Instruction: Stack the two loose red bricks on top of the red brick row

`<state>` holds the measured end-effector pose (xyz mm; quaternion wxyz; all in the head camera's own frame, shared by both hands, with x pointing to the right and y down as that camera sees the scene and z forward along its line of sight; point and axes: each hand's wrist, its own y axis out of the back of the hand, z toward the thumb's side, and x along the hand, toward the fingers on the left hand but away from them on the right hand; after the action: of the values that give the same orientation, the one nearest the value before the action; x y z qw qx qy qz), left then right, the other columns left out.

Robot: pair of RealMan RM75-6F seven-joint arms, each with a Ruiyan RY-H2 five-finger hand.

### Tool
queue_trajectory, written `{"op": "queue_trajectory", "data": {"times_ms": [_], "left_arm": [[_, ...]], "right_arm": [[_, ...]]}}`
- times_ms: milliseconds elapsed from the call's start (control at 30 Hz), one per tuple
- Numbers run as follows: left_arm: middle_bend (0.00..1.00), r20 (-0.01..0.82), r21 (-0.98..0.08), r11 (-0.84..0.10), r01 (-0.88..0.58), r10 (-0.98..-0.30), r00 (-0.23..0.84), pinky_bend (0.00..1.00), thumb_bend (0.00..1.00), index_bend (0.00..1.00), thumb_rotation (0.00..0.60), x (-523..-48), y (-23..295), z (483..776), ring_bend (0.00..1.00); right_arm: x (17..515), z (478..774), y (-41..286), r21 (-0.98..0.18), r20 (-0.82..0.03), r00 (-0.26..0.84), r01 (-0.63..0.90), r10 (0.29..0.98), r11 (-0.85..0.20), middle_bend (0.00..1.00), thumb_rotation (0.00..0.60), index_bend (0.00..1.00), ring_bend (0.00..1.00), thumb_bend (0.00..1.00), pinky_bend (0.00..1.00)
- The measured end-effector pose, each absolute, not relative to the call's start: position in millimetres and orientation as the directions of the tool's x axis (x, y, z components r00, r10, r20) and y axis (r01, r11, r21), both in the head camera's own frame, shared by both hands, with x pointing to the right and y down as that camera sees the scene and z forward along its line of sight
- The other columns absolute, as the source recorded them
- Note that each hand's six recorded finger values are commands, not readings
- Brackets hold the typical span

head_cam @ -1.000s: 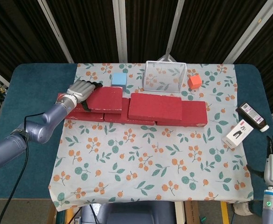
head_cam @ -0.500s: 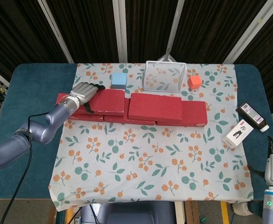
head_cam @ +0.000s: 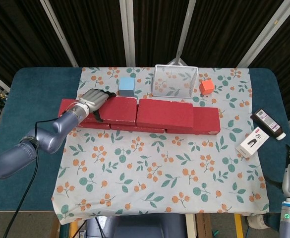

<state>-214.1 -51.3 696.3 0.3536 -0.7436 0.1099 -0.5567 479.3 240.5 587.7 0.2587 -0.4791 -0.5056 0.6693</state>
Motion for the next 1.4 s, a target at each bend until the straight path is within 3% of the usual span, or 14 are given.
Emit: {"op": "queue_trajectory", "data": {"times_ms": [1400], "left_arm": [[0.29, 0.768, -0.630, -0.731, 0.262, -0.537, 0.348, 0.21, 0.12, 0.33, 0.600, -203, -47, 707, 0.22]], "right_arm": [[484, 586, 241, -0.926, -0.377, -0.423, 0.144, 0.824, -0.349, 0.02, 0.600, 0.00, 0.00, 0.05, 0.00]]}}
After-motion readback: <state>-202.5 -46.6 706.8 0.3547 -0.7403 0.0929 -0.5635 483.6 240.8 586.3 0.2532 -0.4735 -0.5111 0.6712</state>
